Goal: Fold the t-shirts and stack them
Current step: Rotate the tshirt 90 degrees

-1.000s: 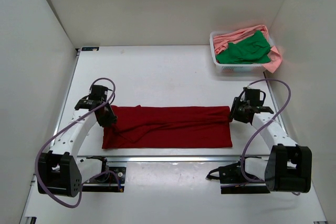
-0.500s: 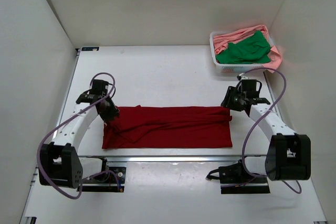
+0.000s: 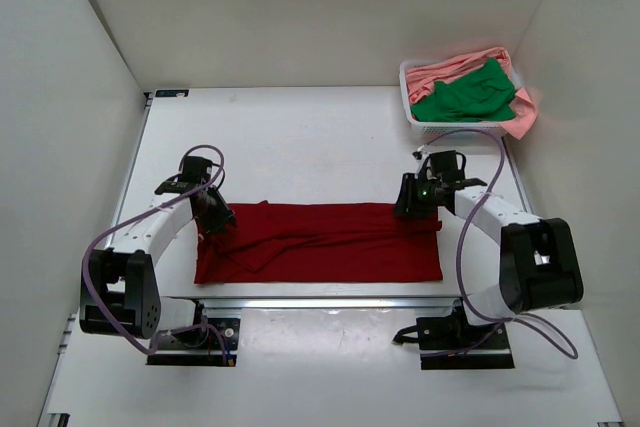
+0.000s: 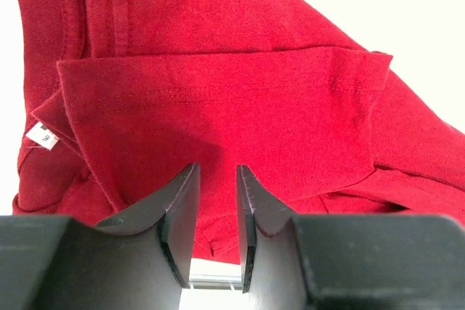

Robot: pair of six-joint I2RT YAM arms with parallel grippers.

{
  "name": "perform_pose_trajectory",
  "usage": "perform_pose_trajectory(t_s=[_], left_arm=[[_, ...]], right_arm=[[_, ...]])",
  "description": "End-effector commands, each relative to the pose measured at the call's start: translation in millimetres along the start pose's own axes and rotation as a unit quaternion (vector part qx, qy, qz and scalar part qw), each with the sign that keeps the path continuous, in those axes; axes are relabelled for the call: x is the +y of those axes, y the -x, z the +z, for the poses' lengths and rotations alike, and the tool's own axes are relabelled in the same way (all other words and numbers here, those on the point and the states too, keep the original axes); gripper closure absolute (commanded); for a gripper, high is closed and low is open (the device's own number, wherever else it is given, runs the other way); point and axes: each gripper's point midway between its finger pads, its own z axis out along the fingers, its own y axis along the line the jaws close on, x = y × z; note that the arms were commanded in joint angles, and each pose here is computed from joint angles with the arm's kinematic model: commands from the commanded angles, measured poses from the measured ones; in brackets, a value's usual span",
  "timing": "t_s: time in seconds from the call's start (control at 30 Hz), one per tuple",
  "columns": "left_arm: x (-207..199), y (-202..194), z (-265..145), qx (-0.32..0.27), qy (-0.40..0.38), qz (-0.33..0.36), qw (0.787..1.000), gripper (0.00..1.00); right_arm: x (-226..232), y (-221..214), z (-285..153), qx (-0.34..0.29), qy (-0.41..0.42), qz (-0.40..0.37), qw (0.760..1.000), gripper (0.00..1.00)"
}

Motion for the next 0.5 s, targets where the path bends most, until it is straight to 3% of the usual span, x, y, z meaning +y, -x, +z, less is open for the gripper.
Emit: perform_pose_trajectory(t_s=[0.0, 0.1, 0.27, 0.37, 0.47], left_arm=[[-12.7, 13.4, -7.3, -0.018, -0.027, -0.003, 0.999, 0.62], [-10.0, 16.2, -7.1, -0.022, -0.020, -0.001, 1.000, 0.61], [-12.3, 10.5, -3.8, -0.012, -0.026, 0.004, 1.000, 0.60], [-10.3, 2.9, -1.1, -0.001, -0.019, 0.000, 1.000, 0.60], [-4.3, -5.8, 4.1, 0.010, 0.003, -0.001, 1.000, 0.60]], right_arm=[[14.9, -34.8, 1.2, 0.048, 0.032, -0.015, 0.998, 0.69], [20.8, -68.2, -12.2, 0.077, 0.033, -0.009, 0.996, 0.70], [24.9, -86.9, -46.7, 0.045, 0.041, -0.002, 0.998, 0.73], [29.1, -68.0, -58.8, 0.024, 0.037, -0.022, 0.999, 0.79], [27.0, -43.2, -61.7, 0.002, 0.040, 0.004, 0.999, 0.77]])
